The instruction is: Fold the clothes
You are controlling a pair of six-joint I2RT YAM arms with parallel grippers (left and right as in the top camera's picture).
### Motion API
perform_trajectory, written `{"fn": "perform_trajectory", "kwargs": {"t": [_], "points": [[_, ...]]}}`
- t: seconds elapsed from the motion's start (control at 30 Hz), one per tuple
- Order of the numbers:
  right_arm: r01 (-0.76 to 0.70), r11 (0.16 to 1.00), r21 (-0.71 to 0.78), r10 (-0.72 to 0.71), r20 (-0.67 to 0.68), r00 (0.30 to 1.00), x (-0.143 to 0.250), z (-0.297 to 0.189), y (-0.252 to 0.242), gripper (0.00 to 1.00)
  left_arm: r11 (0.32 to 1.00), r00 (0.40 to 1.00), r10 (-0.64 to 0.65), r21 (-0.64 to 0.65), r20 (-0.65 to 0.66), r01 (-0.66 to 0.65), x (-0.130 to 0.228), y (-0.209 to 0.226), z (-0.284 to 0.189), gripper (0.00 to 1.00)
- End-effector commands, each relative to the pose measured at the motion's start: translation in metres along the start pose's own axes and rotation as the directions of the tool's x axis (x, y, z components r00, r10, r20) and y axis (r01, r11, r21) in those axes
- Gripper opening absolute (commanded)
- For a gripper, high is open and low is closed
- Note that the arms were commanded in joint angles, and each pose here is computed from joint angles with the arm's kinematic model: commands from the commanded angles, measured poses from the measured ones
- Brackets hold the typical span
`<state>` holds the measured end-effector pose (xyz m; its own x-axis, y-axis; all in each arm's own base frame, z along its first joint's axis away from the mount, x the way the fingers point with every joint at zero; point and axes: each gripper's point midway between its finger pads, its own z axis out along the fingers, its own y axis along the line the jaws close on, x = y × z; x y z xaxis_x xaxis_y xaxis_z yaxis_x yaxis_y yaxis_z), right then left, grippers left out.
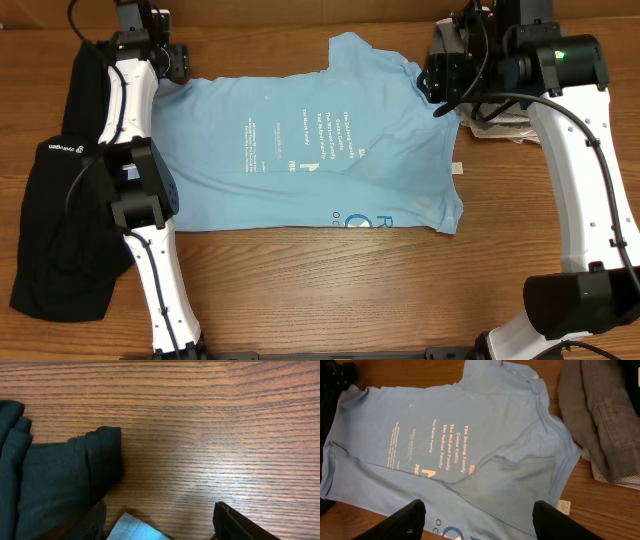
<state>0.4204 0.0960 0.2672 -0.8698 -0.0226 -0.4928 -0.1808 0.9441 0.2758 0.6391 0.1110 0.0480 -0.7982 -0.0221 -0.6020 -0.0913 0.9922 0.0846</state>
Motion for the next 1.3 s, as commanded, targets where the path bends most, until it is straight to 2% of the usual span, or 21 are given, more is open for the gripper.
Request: {"fn": "perform_trajectory", "kwargs": {"t": [0.0,0.3,0.7,0.9,0.97,1.1,1.2,1.27], "points": [[0.01,1.0,0.0,-0.01,-0.009,1.0,0.002,0.003,0.001,0.72,1.0,0.999,-0.022,-0.018,-0.03,0.021,0.015,0.008,0.014,0.71],[0.007,1.0,0.001,-0.007,-0.018,1.0,0.004,0.003,0.001,0.72,0.999,0.998,-0.032,-0.024,-0.049,0.031,0.022,0.015,0.015,0.7],[0.004,1.0,0.002,-0.004,-0.029,1.0,0.007,0.003,0.0,0.72,1.0,0.993,-0.03,-0.011,-0.117,0.029,0.051,0.009,0.04,0.69],[0.005,1.0,0.001,-0.005,-0.026,1.0,0.006,0.003,0.001,0.72,1.0,0.987,-0.028,0.0,-0.158,0.028,0.068,0.006,0.052,0.65],[0.006,1.0,0.001,-0.006,-0.021,1.0,0.005,0.003,0.001,0.72,1.0,0.987,-0.028,0.0,-0.157,0.028,0.068,0.006,0.052,0.59],[0.009,1.0,0.0,-0.009,-0.01,1.0,0.002,0.003,0.001,0.71,1.0,0.985,-0.027,0.001,-0.17,0.028,0.071,0.005,0.051,0.36],[0.013,1.0,-0.001,-0.013,0.002,1.0,-0.001,0.003,0.001,0.72,1.0,0.974,-0.025,0.002,-0.225,0.026,0.084,0.004,0.048,0.26],[0.015,1.0,-0.002,-0.015,0.011,1.0,-0.003,0.003,0.001,0.7,1.0,0.963,-0.023,0.0,-0.268,0.024,0.095,0.004,0.046,0.16]]}}
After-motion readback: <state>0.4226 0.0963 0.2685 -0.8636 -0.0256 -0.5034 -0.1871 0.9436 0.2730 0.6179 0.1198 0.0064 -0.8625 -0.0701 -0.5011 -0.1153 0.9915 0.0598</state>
